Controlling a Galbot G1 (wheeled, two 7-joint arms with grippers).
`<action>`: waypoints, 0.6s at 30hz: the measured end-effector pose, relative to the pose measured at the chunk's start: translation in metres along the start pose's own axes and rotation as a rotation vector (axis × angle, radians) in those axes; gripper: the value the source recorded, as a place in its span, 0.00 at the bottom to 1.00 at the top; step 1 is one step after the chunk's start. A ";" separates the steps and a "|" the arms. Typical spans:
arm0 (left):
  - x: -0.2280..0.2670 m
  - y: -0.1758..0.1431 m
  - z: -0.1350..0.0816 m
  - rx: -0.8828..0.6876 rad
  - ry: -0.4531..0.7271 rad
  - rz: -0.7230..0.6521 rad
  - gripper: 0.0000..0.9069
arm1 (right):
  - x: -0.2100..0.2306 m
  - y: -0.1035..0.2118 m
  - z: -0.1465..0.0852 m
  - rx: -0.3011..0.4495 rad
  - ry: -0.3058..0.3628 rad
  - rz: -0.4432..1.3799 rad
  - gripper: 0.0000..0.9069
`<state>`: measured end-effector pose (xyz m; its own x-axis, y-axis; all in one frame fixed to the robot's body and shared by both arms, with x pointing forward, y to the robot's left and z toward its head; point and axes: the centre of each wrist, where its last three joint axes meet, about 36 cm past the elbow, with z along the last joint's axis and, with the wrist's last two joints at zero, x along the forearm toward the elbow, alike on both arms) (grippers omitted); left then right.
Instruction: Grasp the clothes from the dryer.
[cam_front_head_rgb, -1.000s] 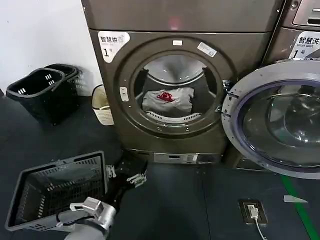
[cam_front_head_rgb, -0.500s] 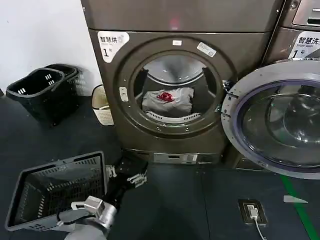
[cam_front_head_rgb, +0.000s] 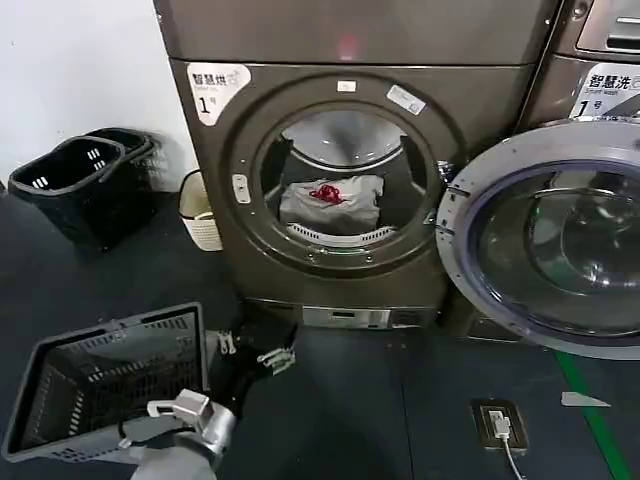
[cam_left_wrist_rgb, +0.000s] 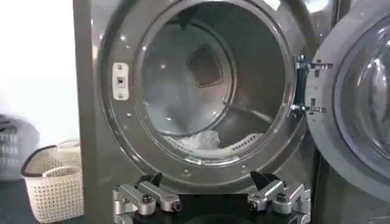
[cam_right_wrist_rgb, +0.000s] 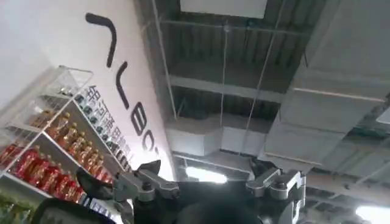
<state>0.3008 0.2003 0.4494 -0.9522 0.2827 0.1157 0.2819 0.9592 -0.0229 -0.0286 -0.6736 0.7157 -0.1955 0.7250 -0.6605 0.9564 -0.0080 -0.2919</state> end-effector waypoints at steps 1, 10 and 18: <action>0.000 -0.001 0.000 0.003 -0.001 0.000 1.00 | 0.001 0.000 0.001 0.001 0.002 0.000 1.00; -0.002 -0.006 0.003 0.016 -0.001 0.008 1.00 | 0.001 -0.002 0.002 0.006 0.010 -0.010 1.00; 0.000 -0.009 0.003 0.021 -0.003 0.011 1.00 | 0.001 -0.002 0.003 0.008 0.016 -0.010 1.00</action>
<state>0.2982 0.1914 0.4467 -0.9493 0.2936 0.1126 0.2903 0.9559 -0.0449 -0.0313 -0.6748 0.7130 -0.2012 0.7359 -0.6465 0.9528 -0.0061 -0.3035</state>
